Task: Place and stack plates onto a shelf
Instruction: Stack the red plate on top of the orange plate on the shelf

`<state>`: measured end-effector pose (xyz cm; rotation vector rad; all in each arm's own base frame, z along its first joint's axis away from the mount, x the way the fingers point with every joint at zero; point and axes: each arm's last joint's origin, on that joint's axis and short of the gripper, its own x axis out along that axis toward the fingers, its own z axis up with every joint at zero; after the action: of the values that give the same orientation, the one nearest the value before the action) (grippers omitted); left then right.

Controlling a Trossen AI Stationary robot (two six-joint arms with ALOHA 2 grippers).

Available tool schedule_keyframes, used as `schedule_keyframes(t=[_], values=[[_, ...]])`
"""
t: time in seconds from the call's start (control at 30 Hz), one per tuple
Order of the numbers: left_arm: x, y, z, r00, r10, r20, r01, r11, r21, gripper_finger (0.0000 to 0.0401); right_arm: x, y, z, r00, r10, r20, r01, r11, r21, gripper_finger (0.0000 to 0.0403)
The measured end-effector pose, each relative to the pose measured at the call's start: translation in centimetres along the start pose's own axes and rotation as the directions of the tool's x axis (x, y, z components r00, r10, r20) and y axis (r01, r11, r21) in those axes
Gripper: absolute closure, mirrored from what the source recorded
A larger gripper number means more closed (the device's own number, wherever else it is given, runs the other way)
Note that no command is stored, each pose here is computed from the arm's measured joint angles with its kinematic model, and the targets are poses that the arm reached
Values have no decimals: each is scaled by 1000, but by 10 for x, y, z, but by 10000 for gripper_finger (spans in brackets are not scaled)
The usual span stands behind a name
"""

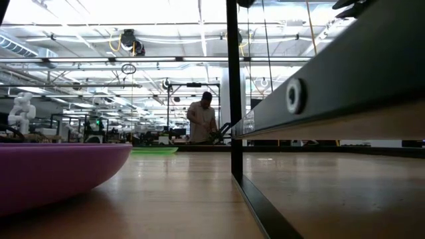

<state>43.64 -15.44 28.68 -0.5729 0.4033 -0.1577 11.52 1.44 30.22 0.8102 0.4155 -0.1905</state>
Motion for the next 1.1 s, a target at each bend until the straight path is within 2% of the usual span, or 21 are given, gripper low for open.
schedule_keyframes(t=[0.23, 0.43, 0.67, 1.1], values=[[13, 7, 0, 996, -9, 92, -5, 990, 143, 398, 0, 2, 2, 1000, 24, 20, -24, 1000, 5, 342], [25, 14, -12, 998, 4, 56, -17, 972, 234, 398, -1, 3, 2, 999, 33, 28, -33, 999, 7, 342], [37, 23, -30, 998, 55, -5, -52, 963, 264, 398, -1, 3, 3, 999, 35, 33, -35, 999, 14, 342], [37, 30, -38, 991, 94, -94, -63, 955, 289, 398, -1, 3, 3, 999, 27, 41, -28, 1000, 8, 342]])
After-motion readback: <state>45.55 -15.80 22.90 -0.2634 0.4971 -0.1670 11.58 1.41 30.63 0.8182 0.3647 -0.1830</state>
